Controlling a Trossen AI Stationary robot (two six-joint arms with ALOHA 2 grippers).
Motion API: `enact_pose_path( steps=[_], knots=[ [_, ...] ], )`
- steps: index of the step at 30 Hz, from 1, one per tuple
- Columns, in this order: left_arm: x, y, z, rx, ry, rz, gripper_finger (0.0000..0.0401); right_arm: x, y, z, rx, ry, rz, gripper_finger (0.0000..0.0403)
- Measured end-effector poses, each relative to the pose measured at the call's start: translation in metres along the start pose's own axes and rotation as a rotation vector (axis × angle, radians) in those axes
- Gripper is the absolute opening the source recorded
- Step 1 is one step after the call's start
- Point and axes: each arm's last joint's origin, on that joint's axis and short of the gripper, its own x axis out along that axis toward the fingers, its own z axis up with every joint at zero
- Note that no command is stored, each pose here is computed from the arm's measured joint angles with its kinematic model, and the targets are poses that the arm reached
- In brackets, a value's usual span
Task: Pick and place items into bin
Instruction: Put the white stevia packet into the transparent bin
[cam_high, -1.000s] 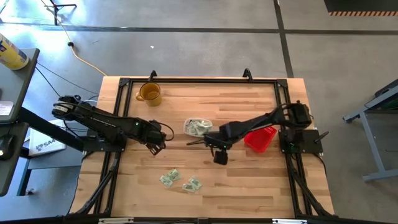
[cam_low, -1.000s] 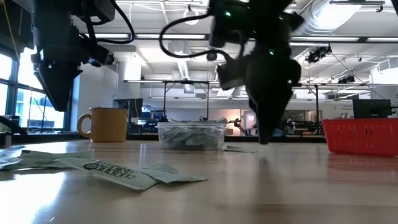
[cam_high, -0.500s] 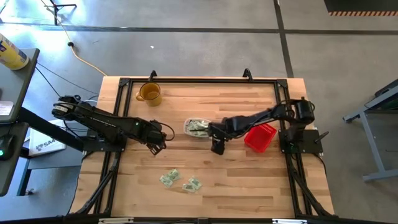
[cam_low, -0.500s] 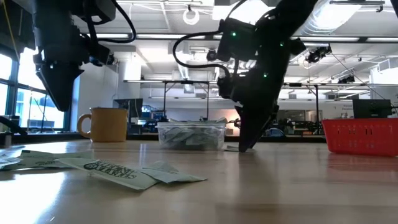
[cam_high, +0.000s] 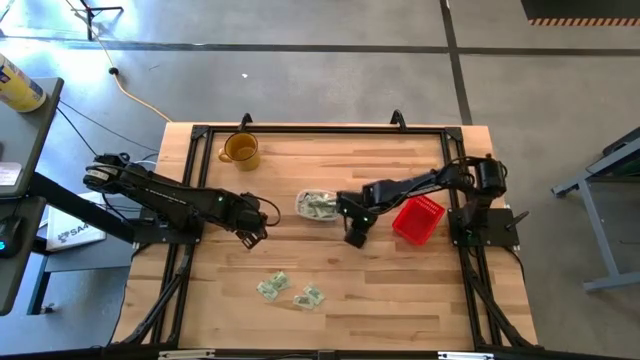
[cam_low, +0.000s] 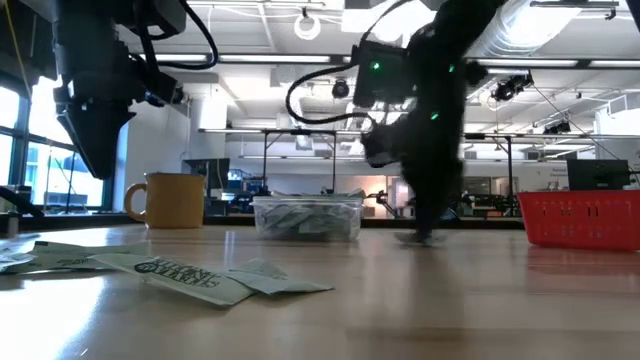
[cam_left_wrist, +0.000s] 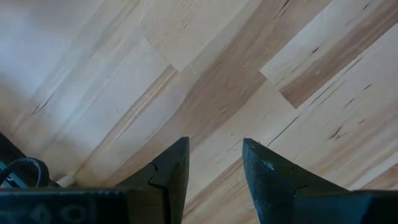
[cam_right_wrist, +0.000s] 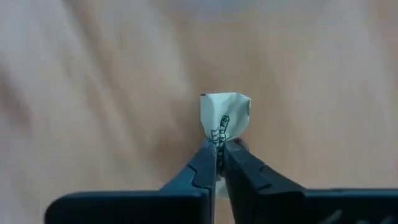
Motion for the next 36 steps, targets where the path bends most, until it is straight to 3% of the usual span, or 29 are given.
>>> enact_pose_path(
  steps=[3,5,8,11,17,21,25,29,32,36],
  knots=[
    [0.000,0.000,0.000,0.000,0.000,0.000,0.0184,-0.026,0.013,0.002,0.016,0.012,0.050,0.0023],
    [0.000,0.000,0.000,0.001,-0.003,-0.003,0.0184,-0.059,0.025,0.018,-0.008,-0.150,0.064,0.0012],
    [0.000,-0.001,0.001,0.020,-0.014,-0.014,0.0184,-0.090,0.025,0.042,-0.039,-0.341,-0.004,0.0007],
    [0.000,-0.005,0.003,0.042,-0.036,-0.044,0.0184,-0.083,0.013,0.068,-0.032,-0.382,-0.006,0.0010],
    [0.000,-0.008,0.005,0.063,-0.052,-0.078,0.0184,-0.046,0.000,0.099,0.005,-0.271,0.099,0.0020],
    [-0.002,-0.013,0.001,0.134,-0.003,-0.153,0.0184,-0.062,0.014,0.108,-0.040,-0.298,0.124,0.0076],
    [-0.004,-0.022,-0.005,0.207,-0.013,-0.209,0.0184,-0.080,0.027,0.104,-0.136,-0.255,-0.002,0.0157],
    [-0.006,-0.026,-0.006,0.130,0.061,-0.299,0.0184,-0.088,0.040,0.098,-0.244,-0.237,-0.118,0.0240],
    [-0.007,-0.028,-0.010,0.020,0.132,-0.327,0.0184,-0.086,0.051,0.088,-0.341,-0.178,-0.111,0.0287],
    [-0.012,-0.040,-0.021,-0.095,0.136,-0.372,0.0184,-0.076,0.067,0.068,-0.422,-0.109,-0.075,0.0317]
  ],
)
